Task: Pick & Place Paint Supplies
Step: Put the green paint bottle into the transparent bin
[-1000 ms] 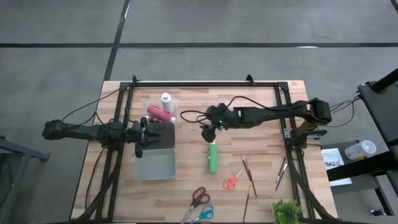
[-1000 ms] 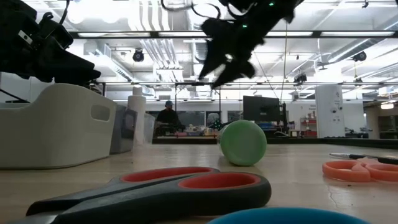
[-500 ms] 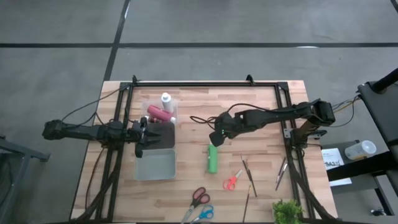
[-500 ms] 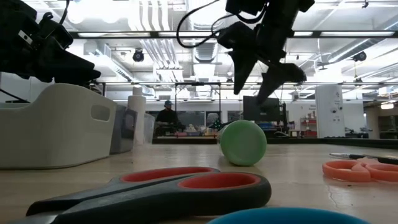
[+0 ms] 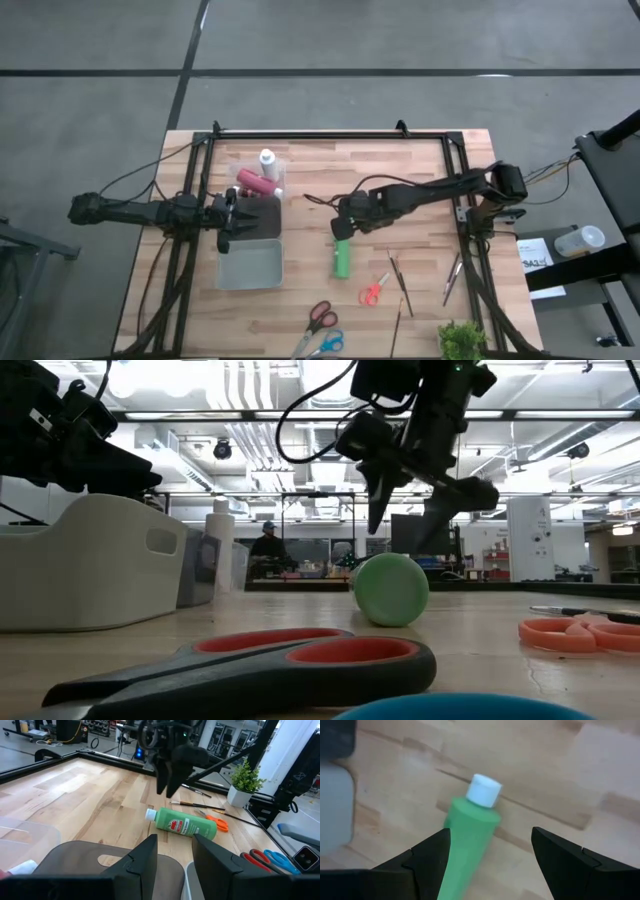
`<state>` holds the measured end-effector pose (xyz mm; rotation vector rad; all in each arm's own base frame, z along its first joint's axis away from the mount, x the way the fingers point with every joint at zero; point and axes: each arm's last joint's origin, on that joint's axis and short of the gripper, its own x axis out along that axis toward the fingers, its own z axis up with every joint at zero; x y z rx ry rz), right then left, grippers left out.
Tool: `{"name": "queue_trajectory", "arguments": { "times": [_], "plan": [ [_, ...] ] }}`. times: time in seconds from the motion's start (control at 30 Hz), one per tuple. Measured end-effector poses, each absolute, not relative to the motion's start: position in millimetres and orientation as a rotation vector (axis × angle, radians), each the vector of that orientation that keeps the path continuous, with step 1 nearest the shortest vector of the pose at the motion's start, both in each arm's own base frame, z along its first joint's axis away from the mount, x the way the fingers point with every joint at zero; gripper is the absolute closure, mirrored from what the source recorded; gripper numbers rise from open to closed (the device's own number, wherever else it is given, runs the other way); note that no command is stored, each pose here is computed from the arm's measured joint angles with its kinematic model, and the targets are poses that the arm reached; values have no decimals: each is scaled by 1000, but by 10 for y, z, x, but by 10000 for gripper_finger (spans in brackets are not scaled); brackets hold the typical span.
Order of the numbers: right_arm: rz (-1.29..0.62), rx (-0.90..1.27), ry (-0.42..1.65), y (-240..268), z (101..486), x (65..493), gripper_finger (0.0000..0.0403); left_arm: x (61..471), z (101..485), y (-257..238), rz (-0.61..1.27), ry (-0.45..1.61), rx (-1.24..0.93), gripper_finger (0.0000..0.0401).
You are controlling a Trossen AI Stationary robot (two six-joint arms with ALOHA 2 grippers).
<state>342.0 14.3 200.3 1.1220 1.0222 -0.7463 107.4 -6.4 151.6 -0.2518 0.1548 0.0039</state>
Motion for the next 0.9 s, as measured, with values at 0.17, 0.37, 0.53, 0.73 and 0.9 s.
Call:
{"name": "queue_trajectory", "arguments": {
  "times": [0.17,0.37,0.53,0.73,0.9],
  "plan": [
    [-725,1174,1031,165,1912,3493,129,1074,1517,-64,4,154,-252,271],
    [-704,1195,1035,198,1815,3561,129,1074,1516,-64,4,155,-252,271],
    [-684,1185,1033,198,1746,3612,129,1074,1516,-64,4,155,-252,271],
    [-674,1161,1064,164,1639,3644,128,1074,1515,-64,4,155,-252,271],
    [-665,1150,1073,131,1619,3650,128,1074,1517,-64,3,154,-252,271]
  ]
}}
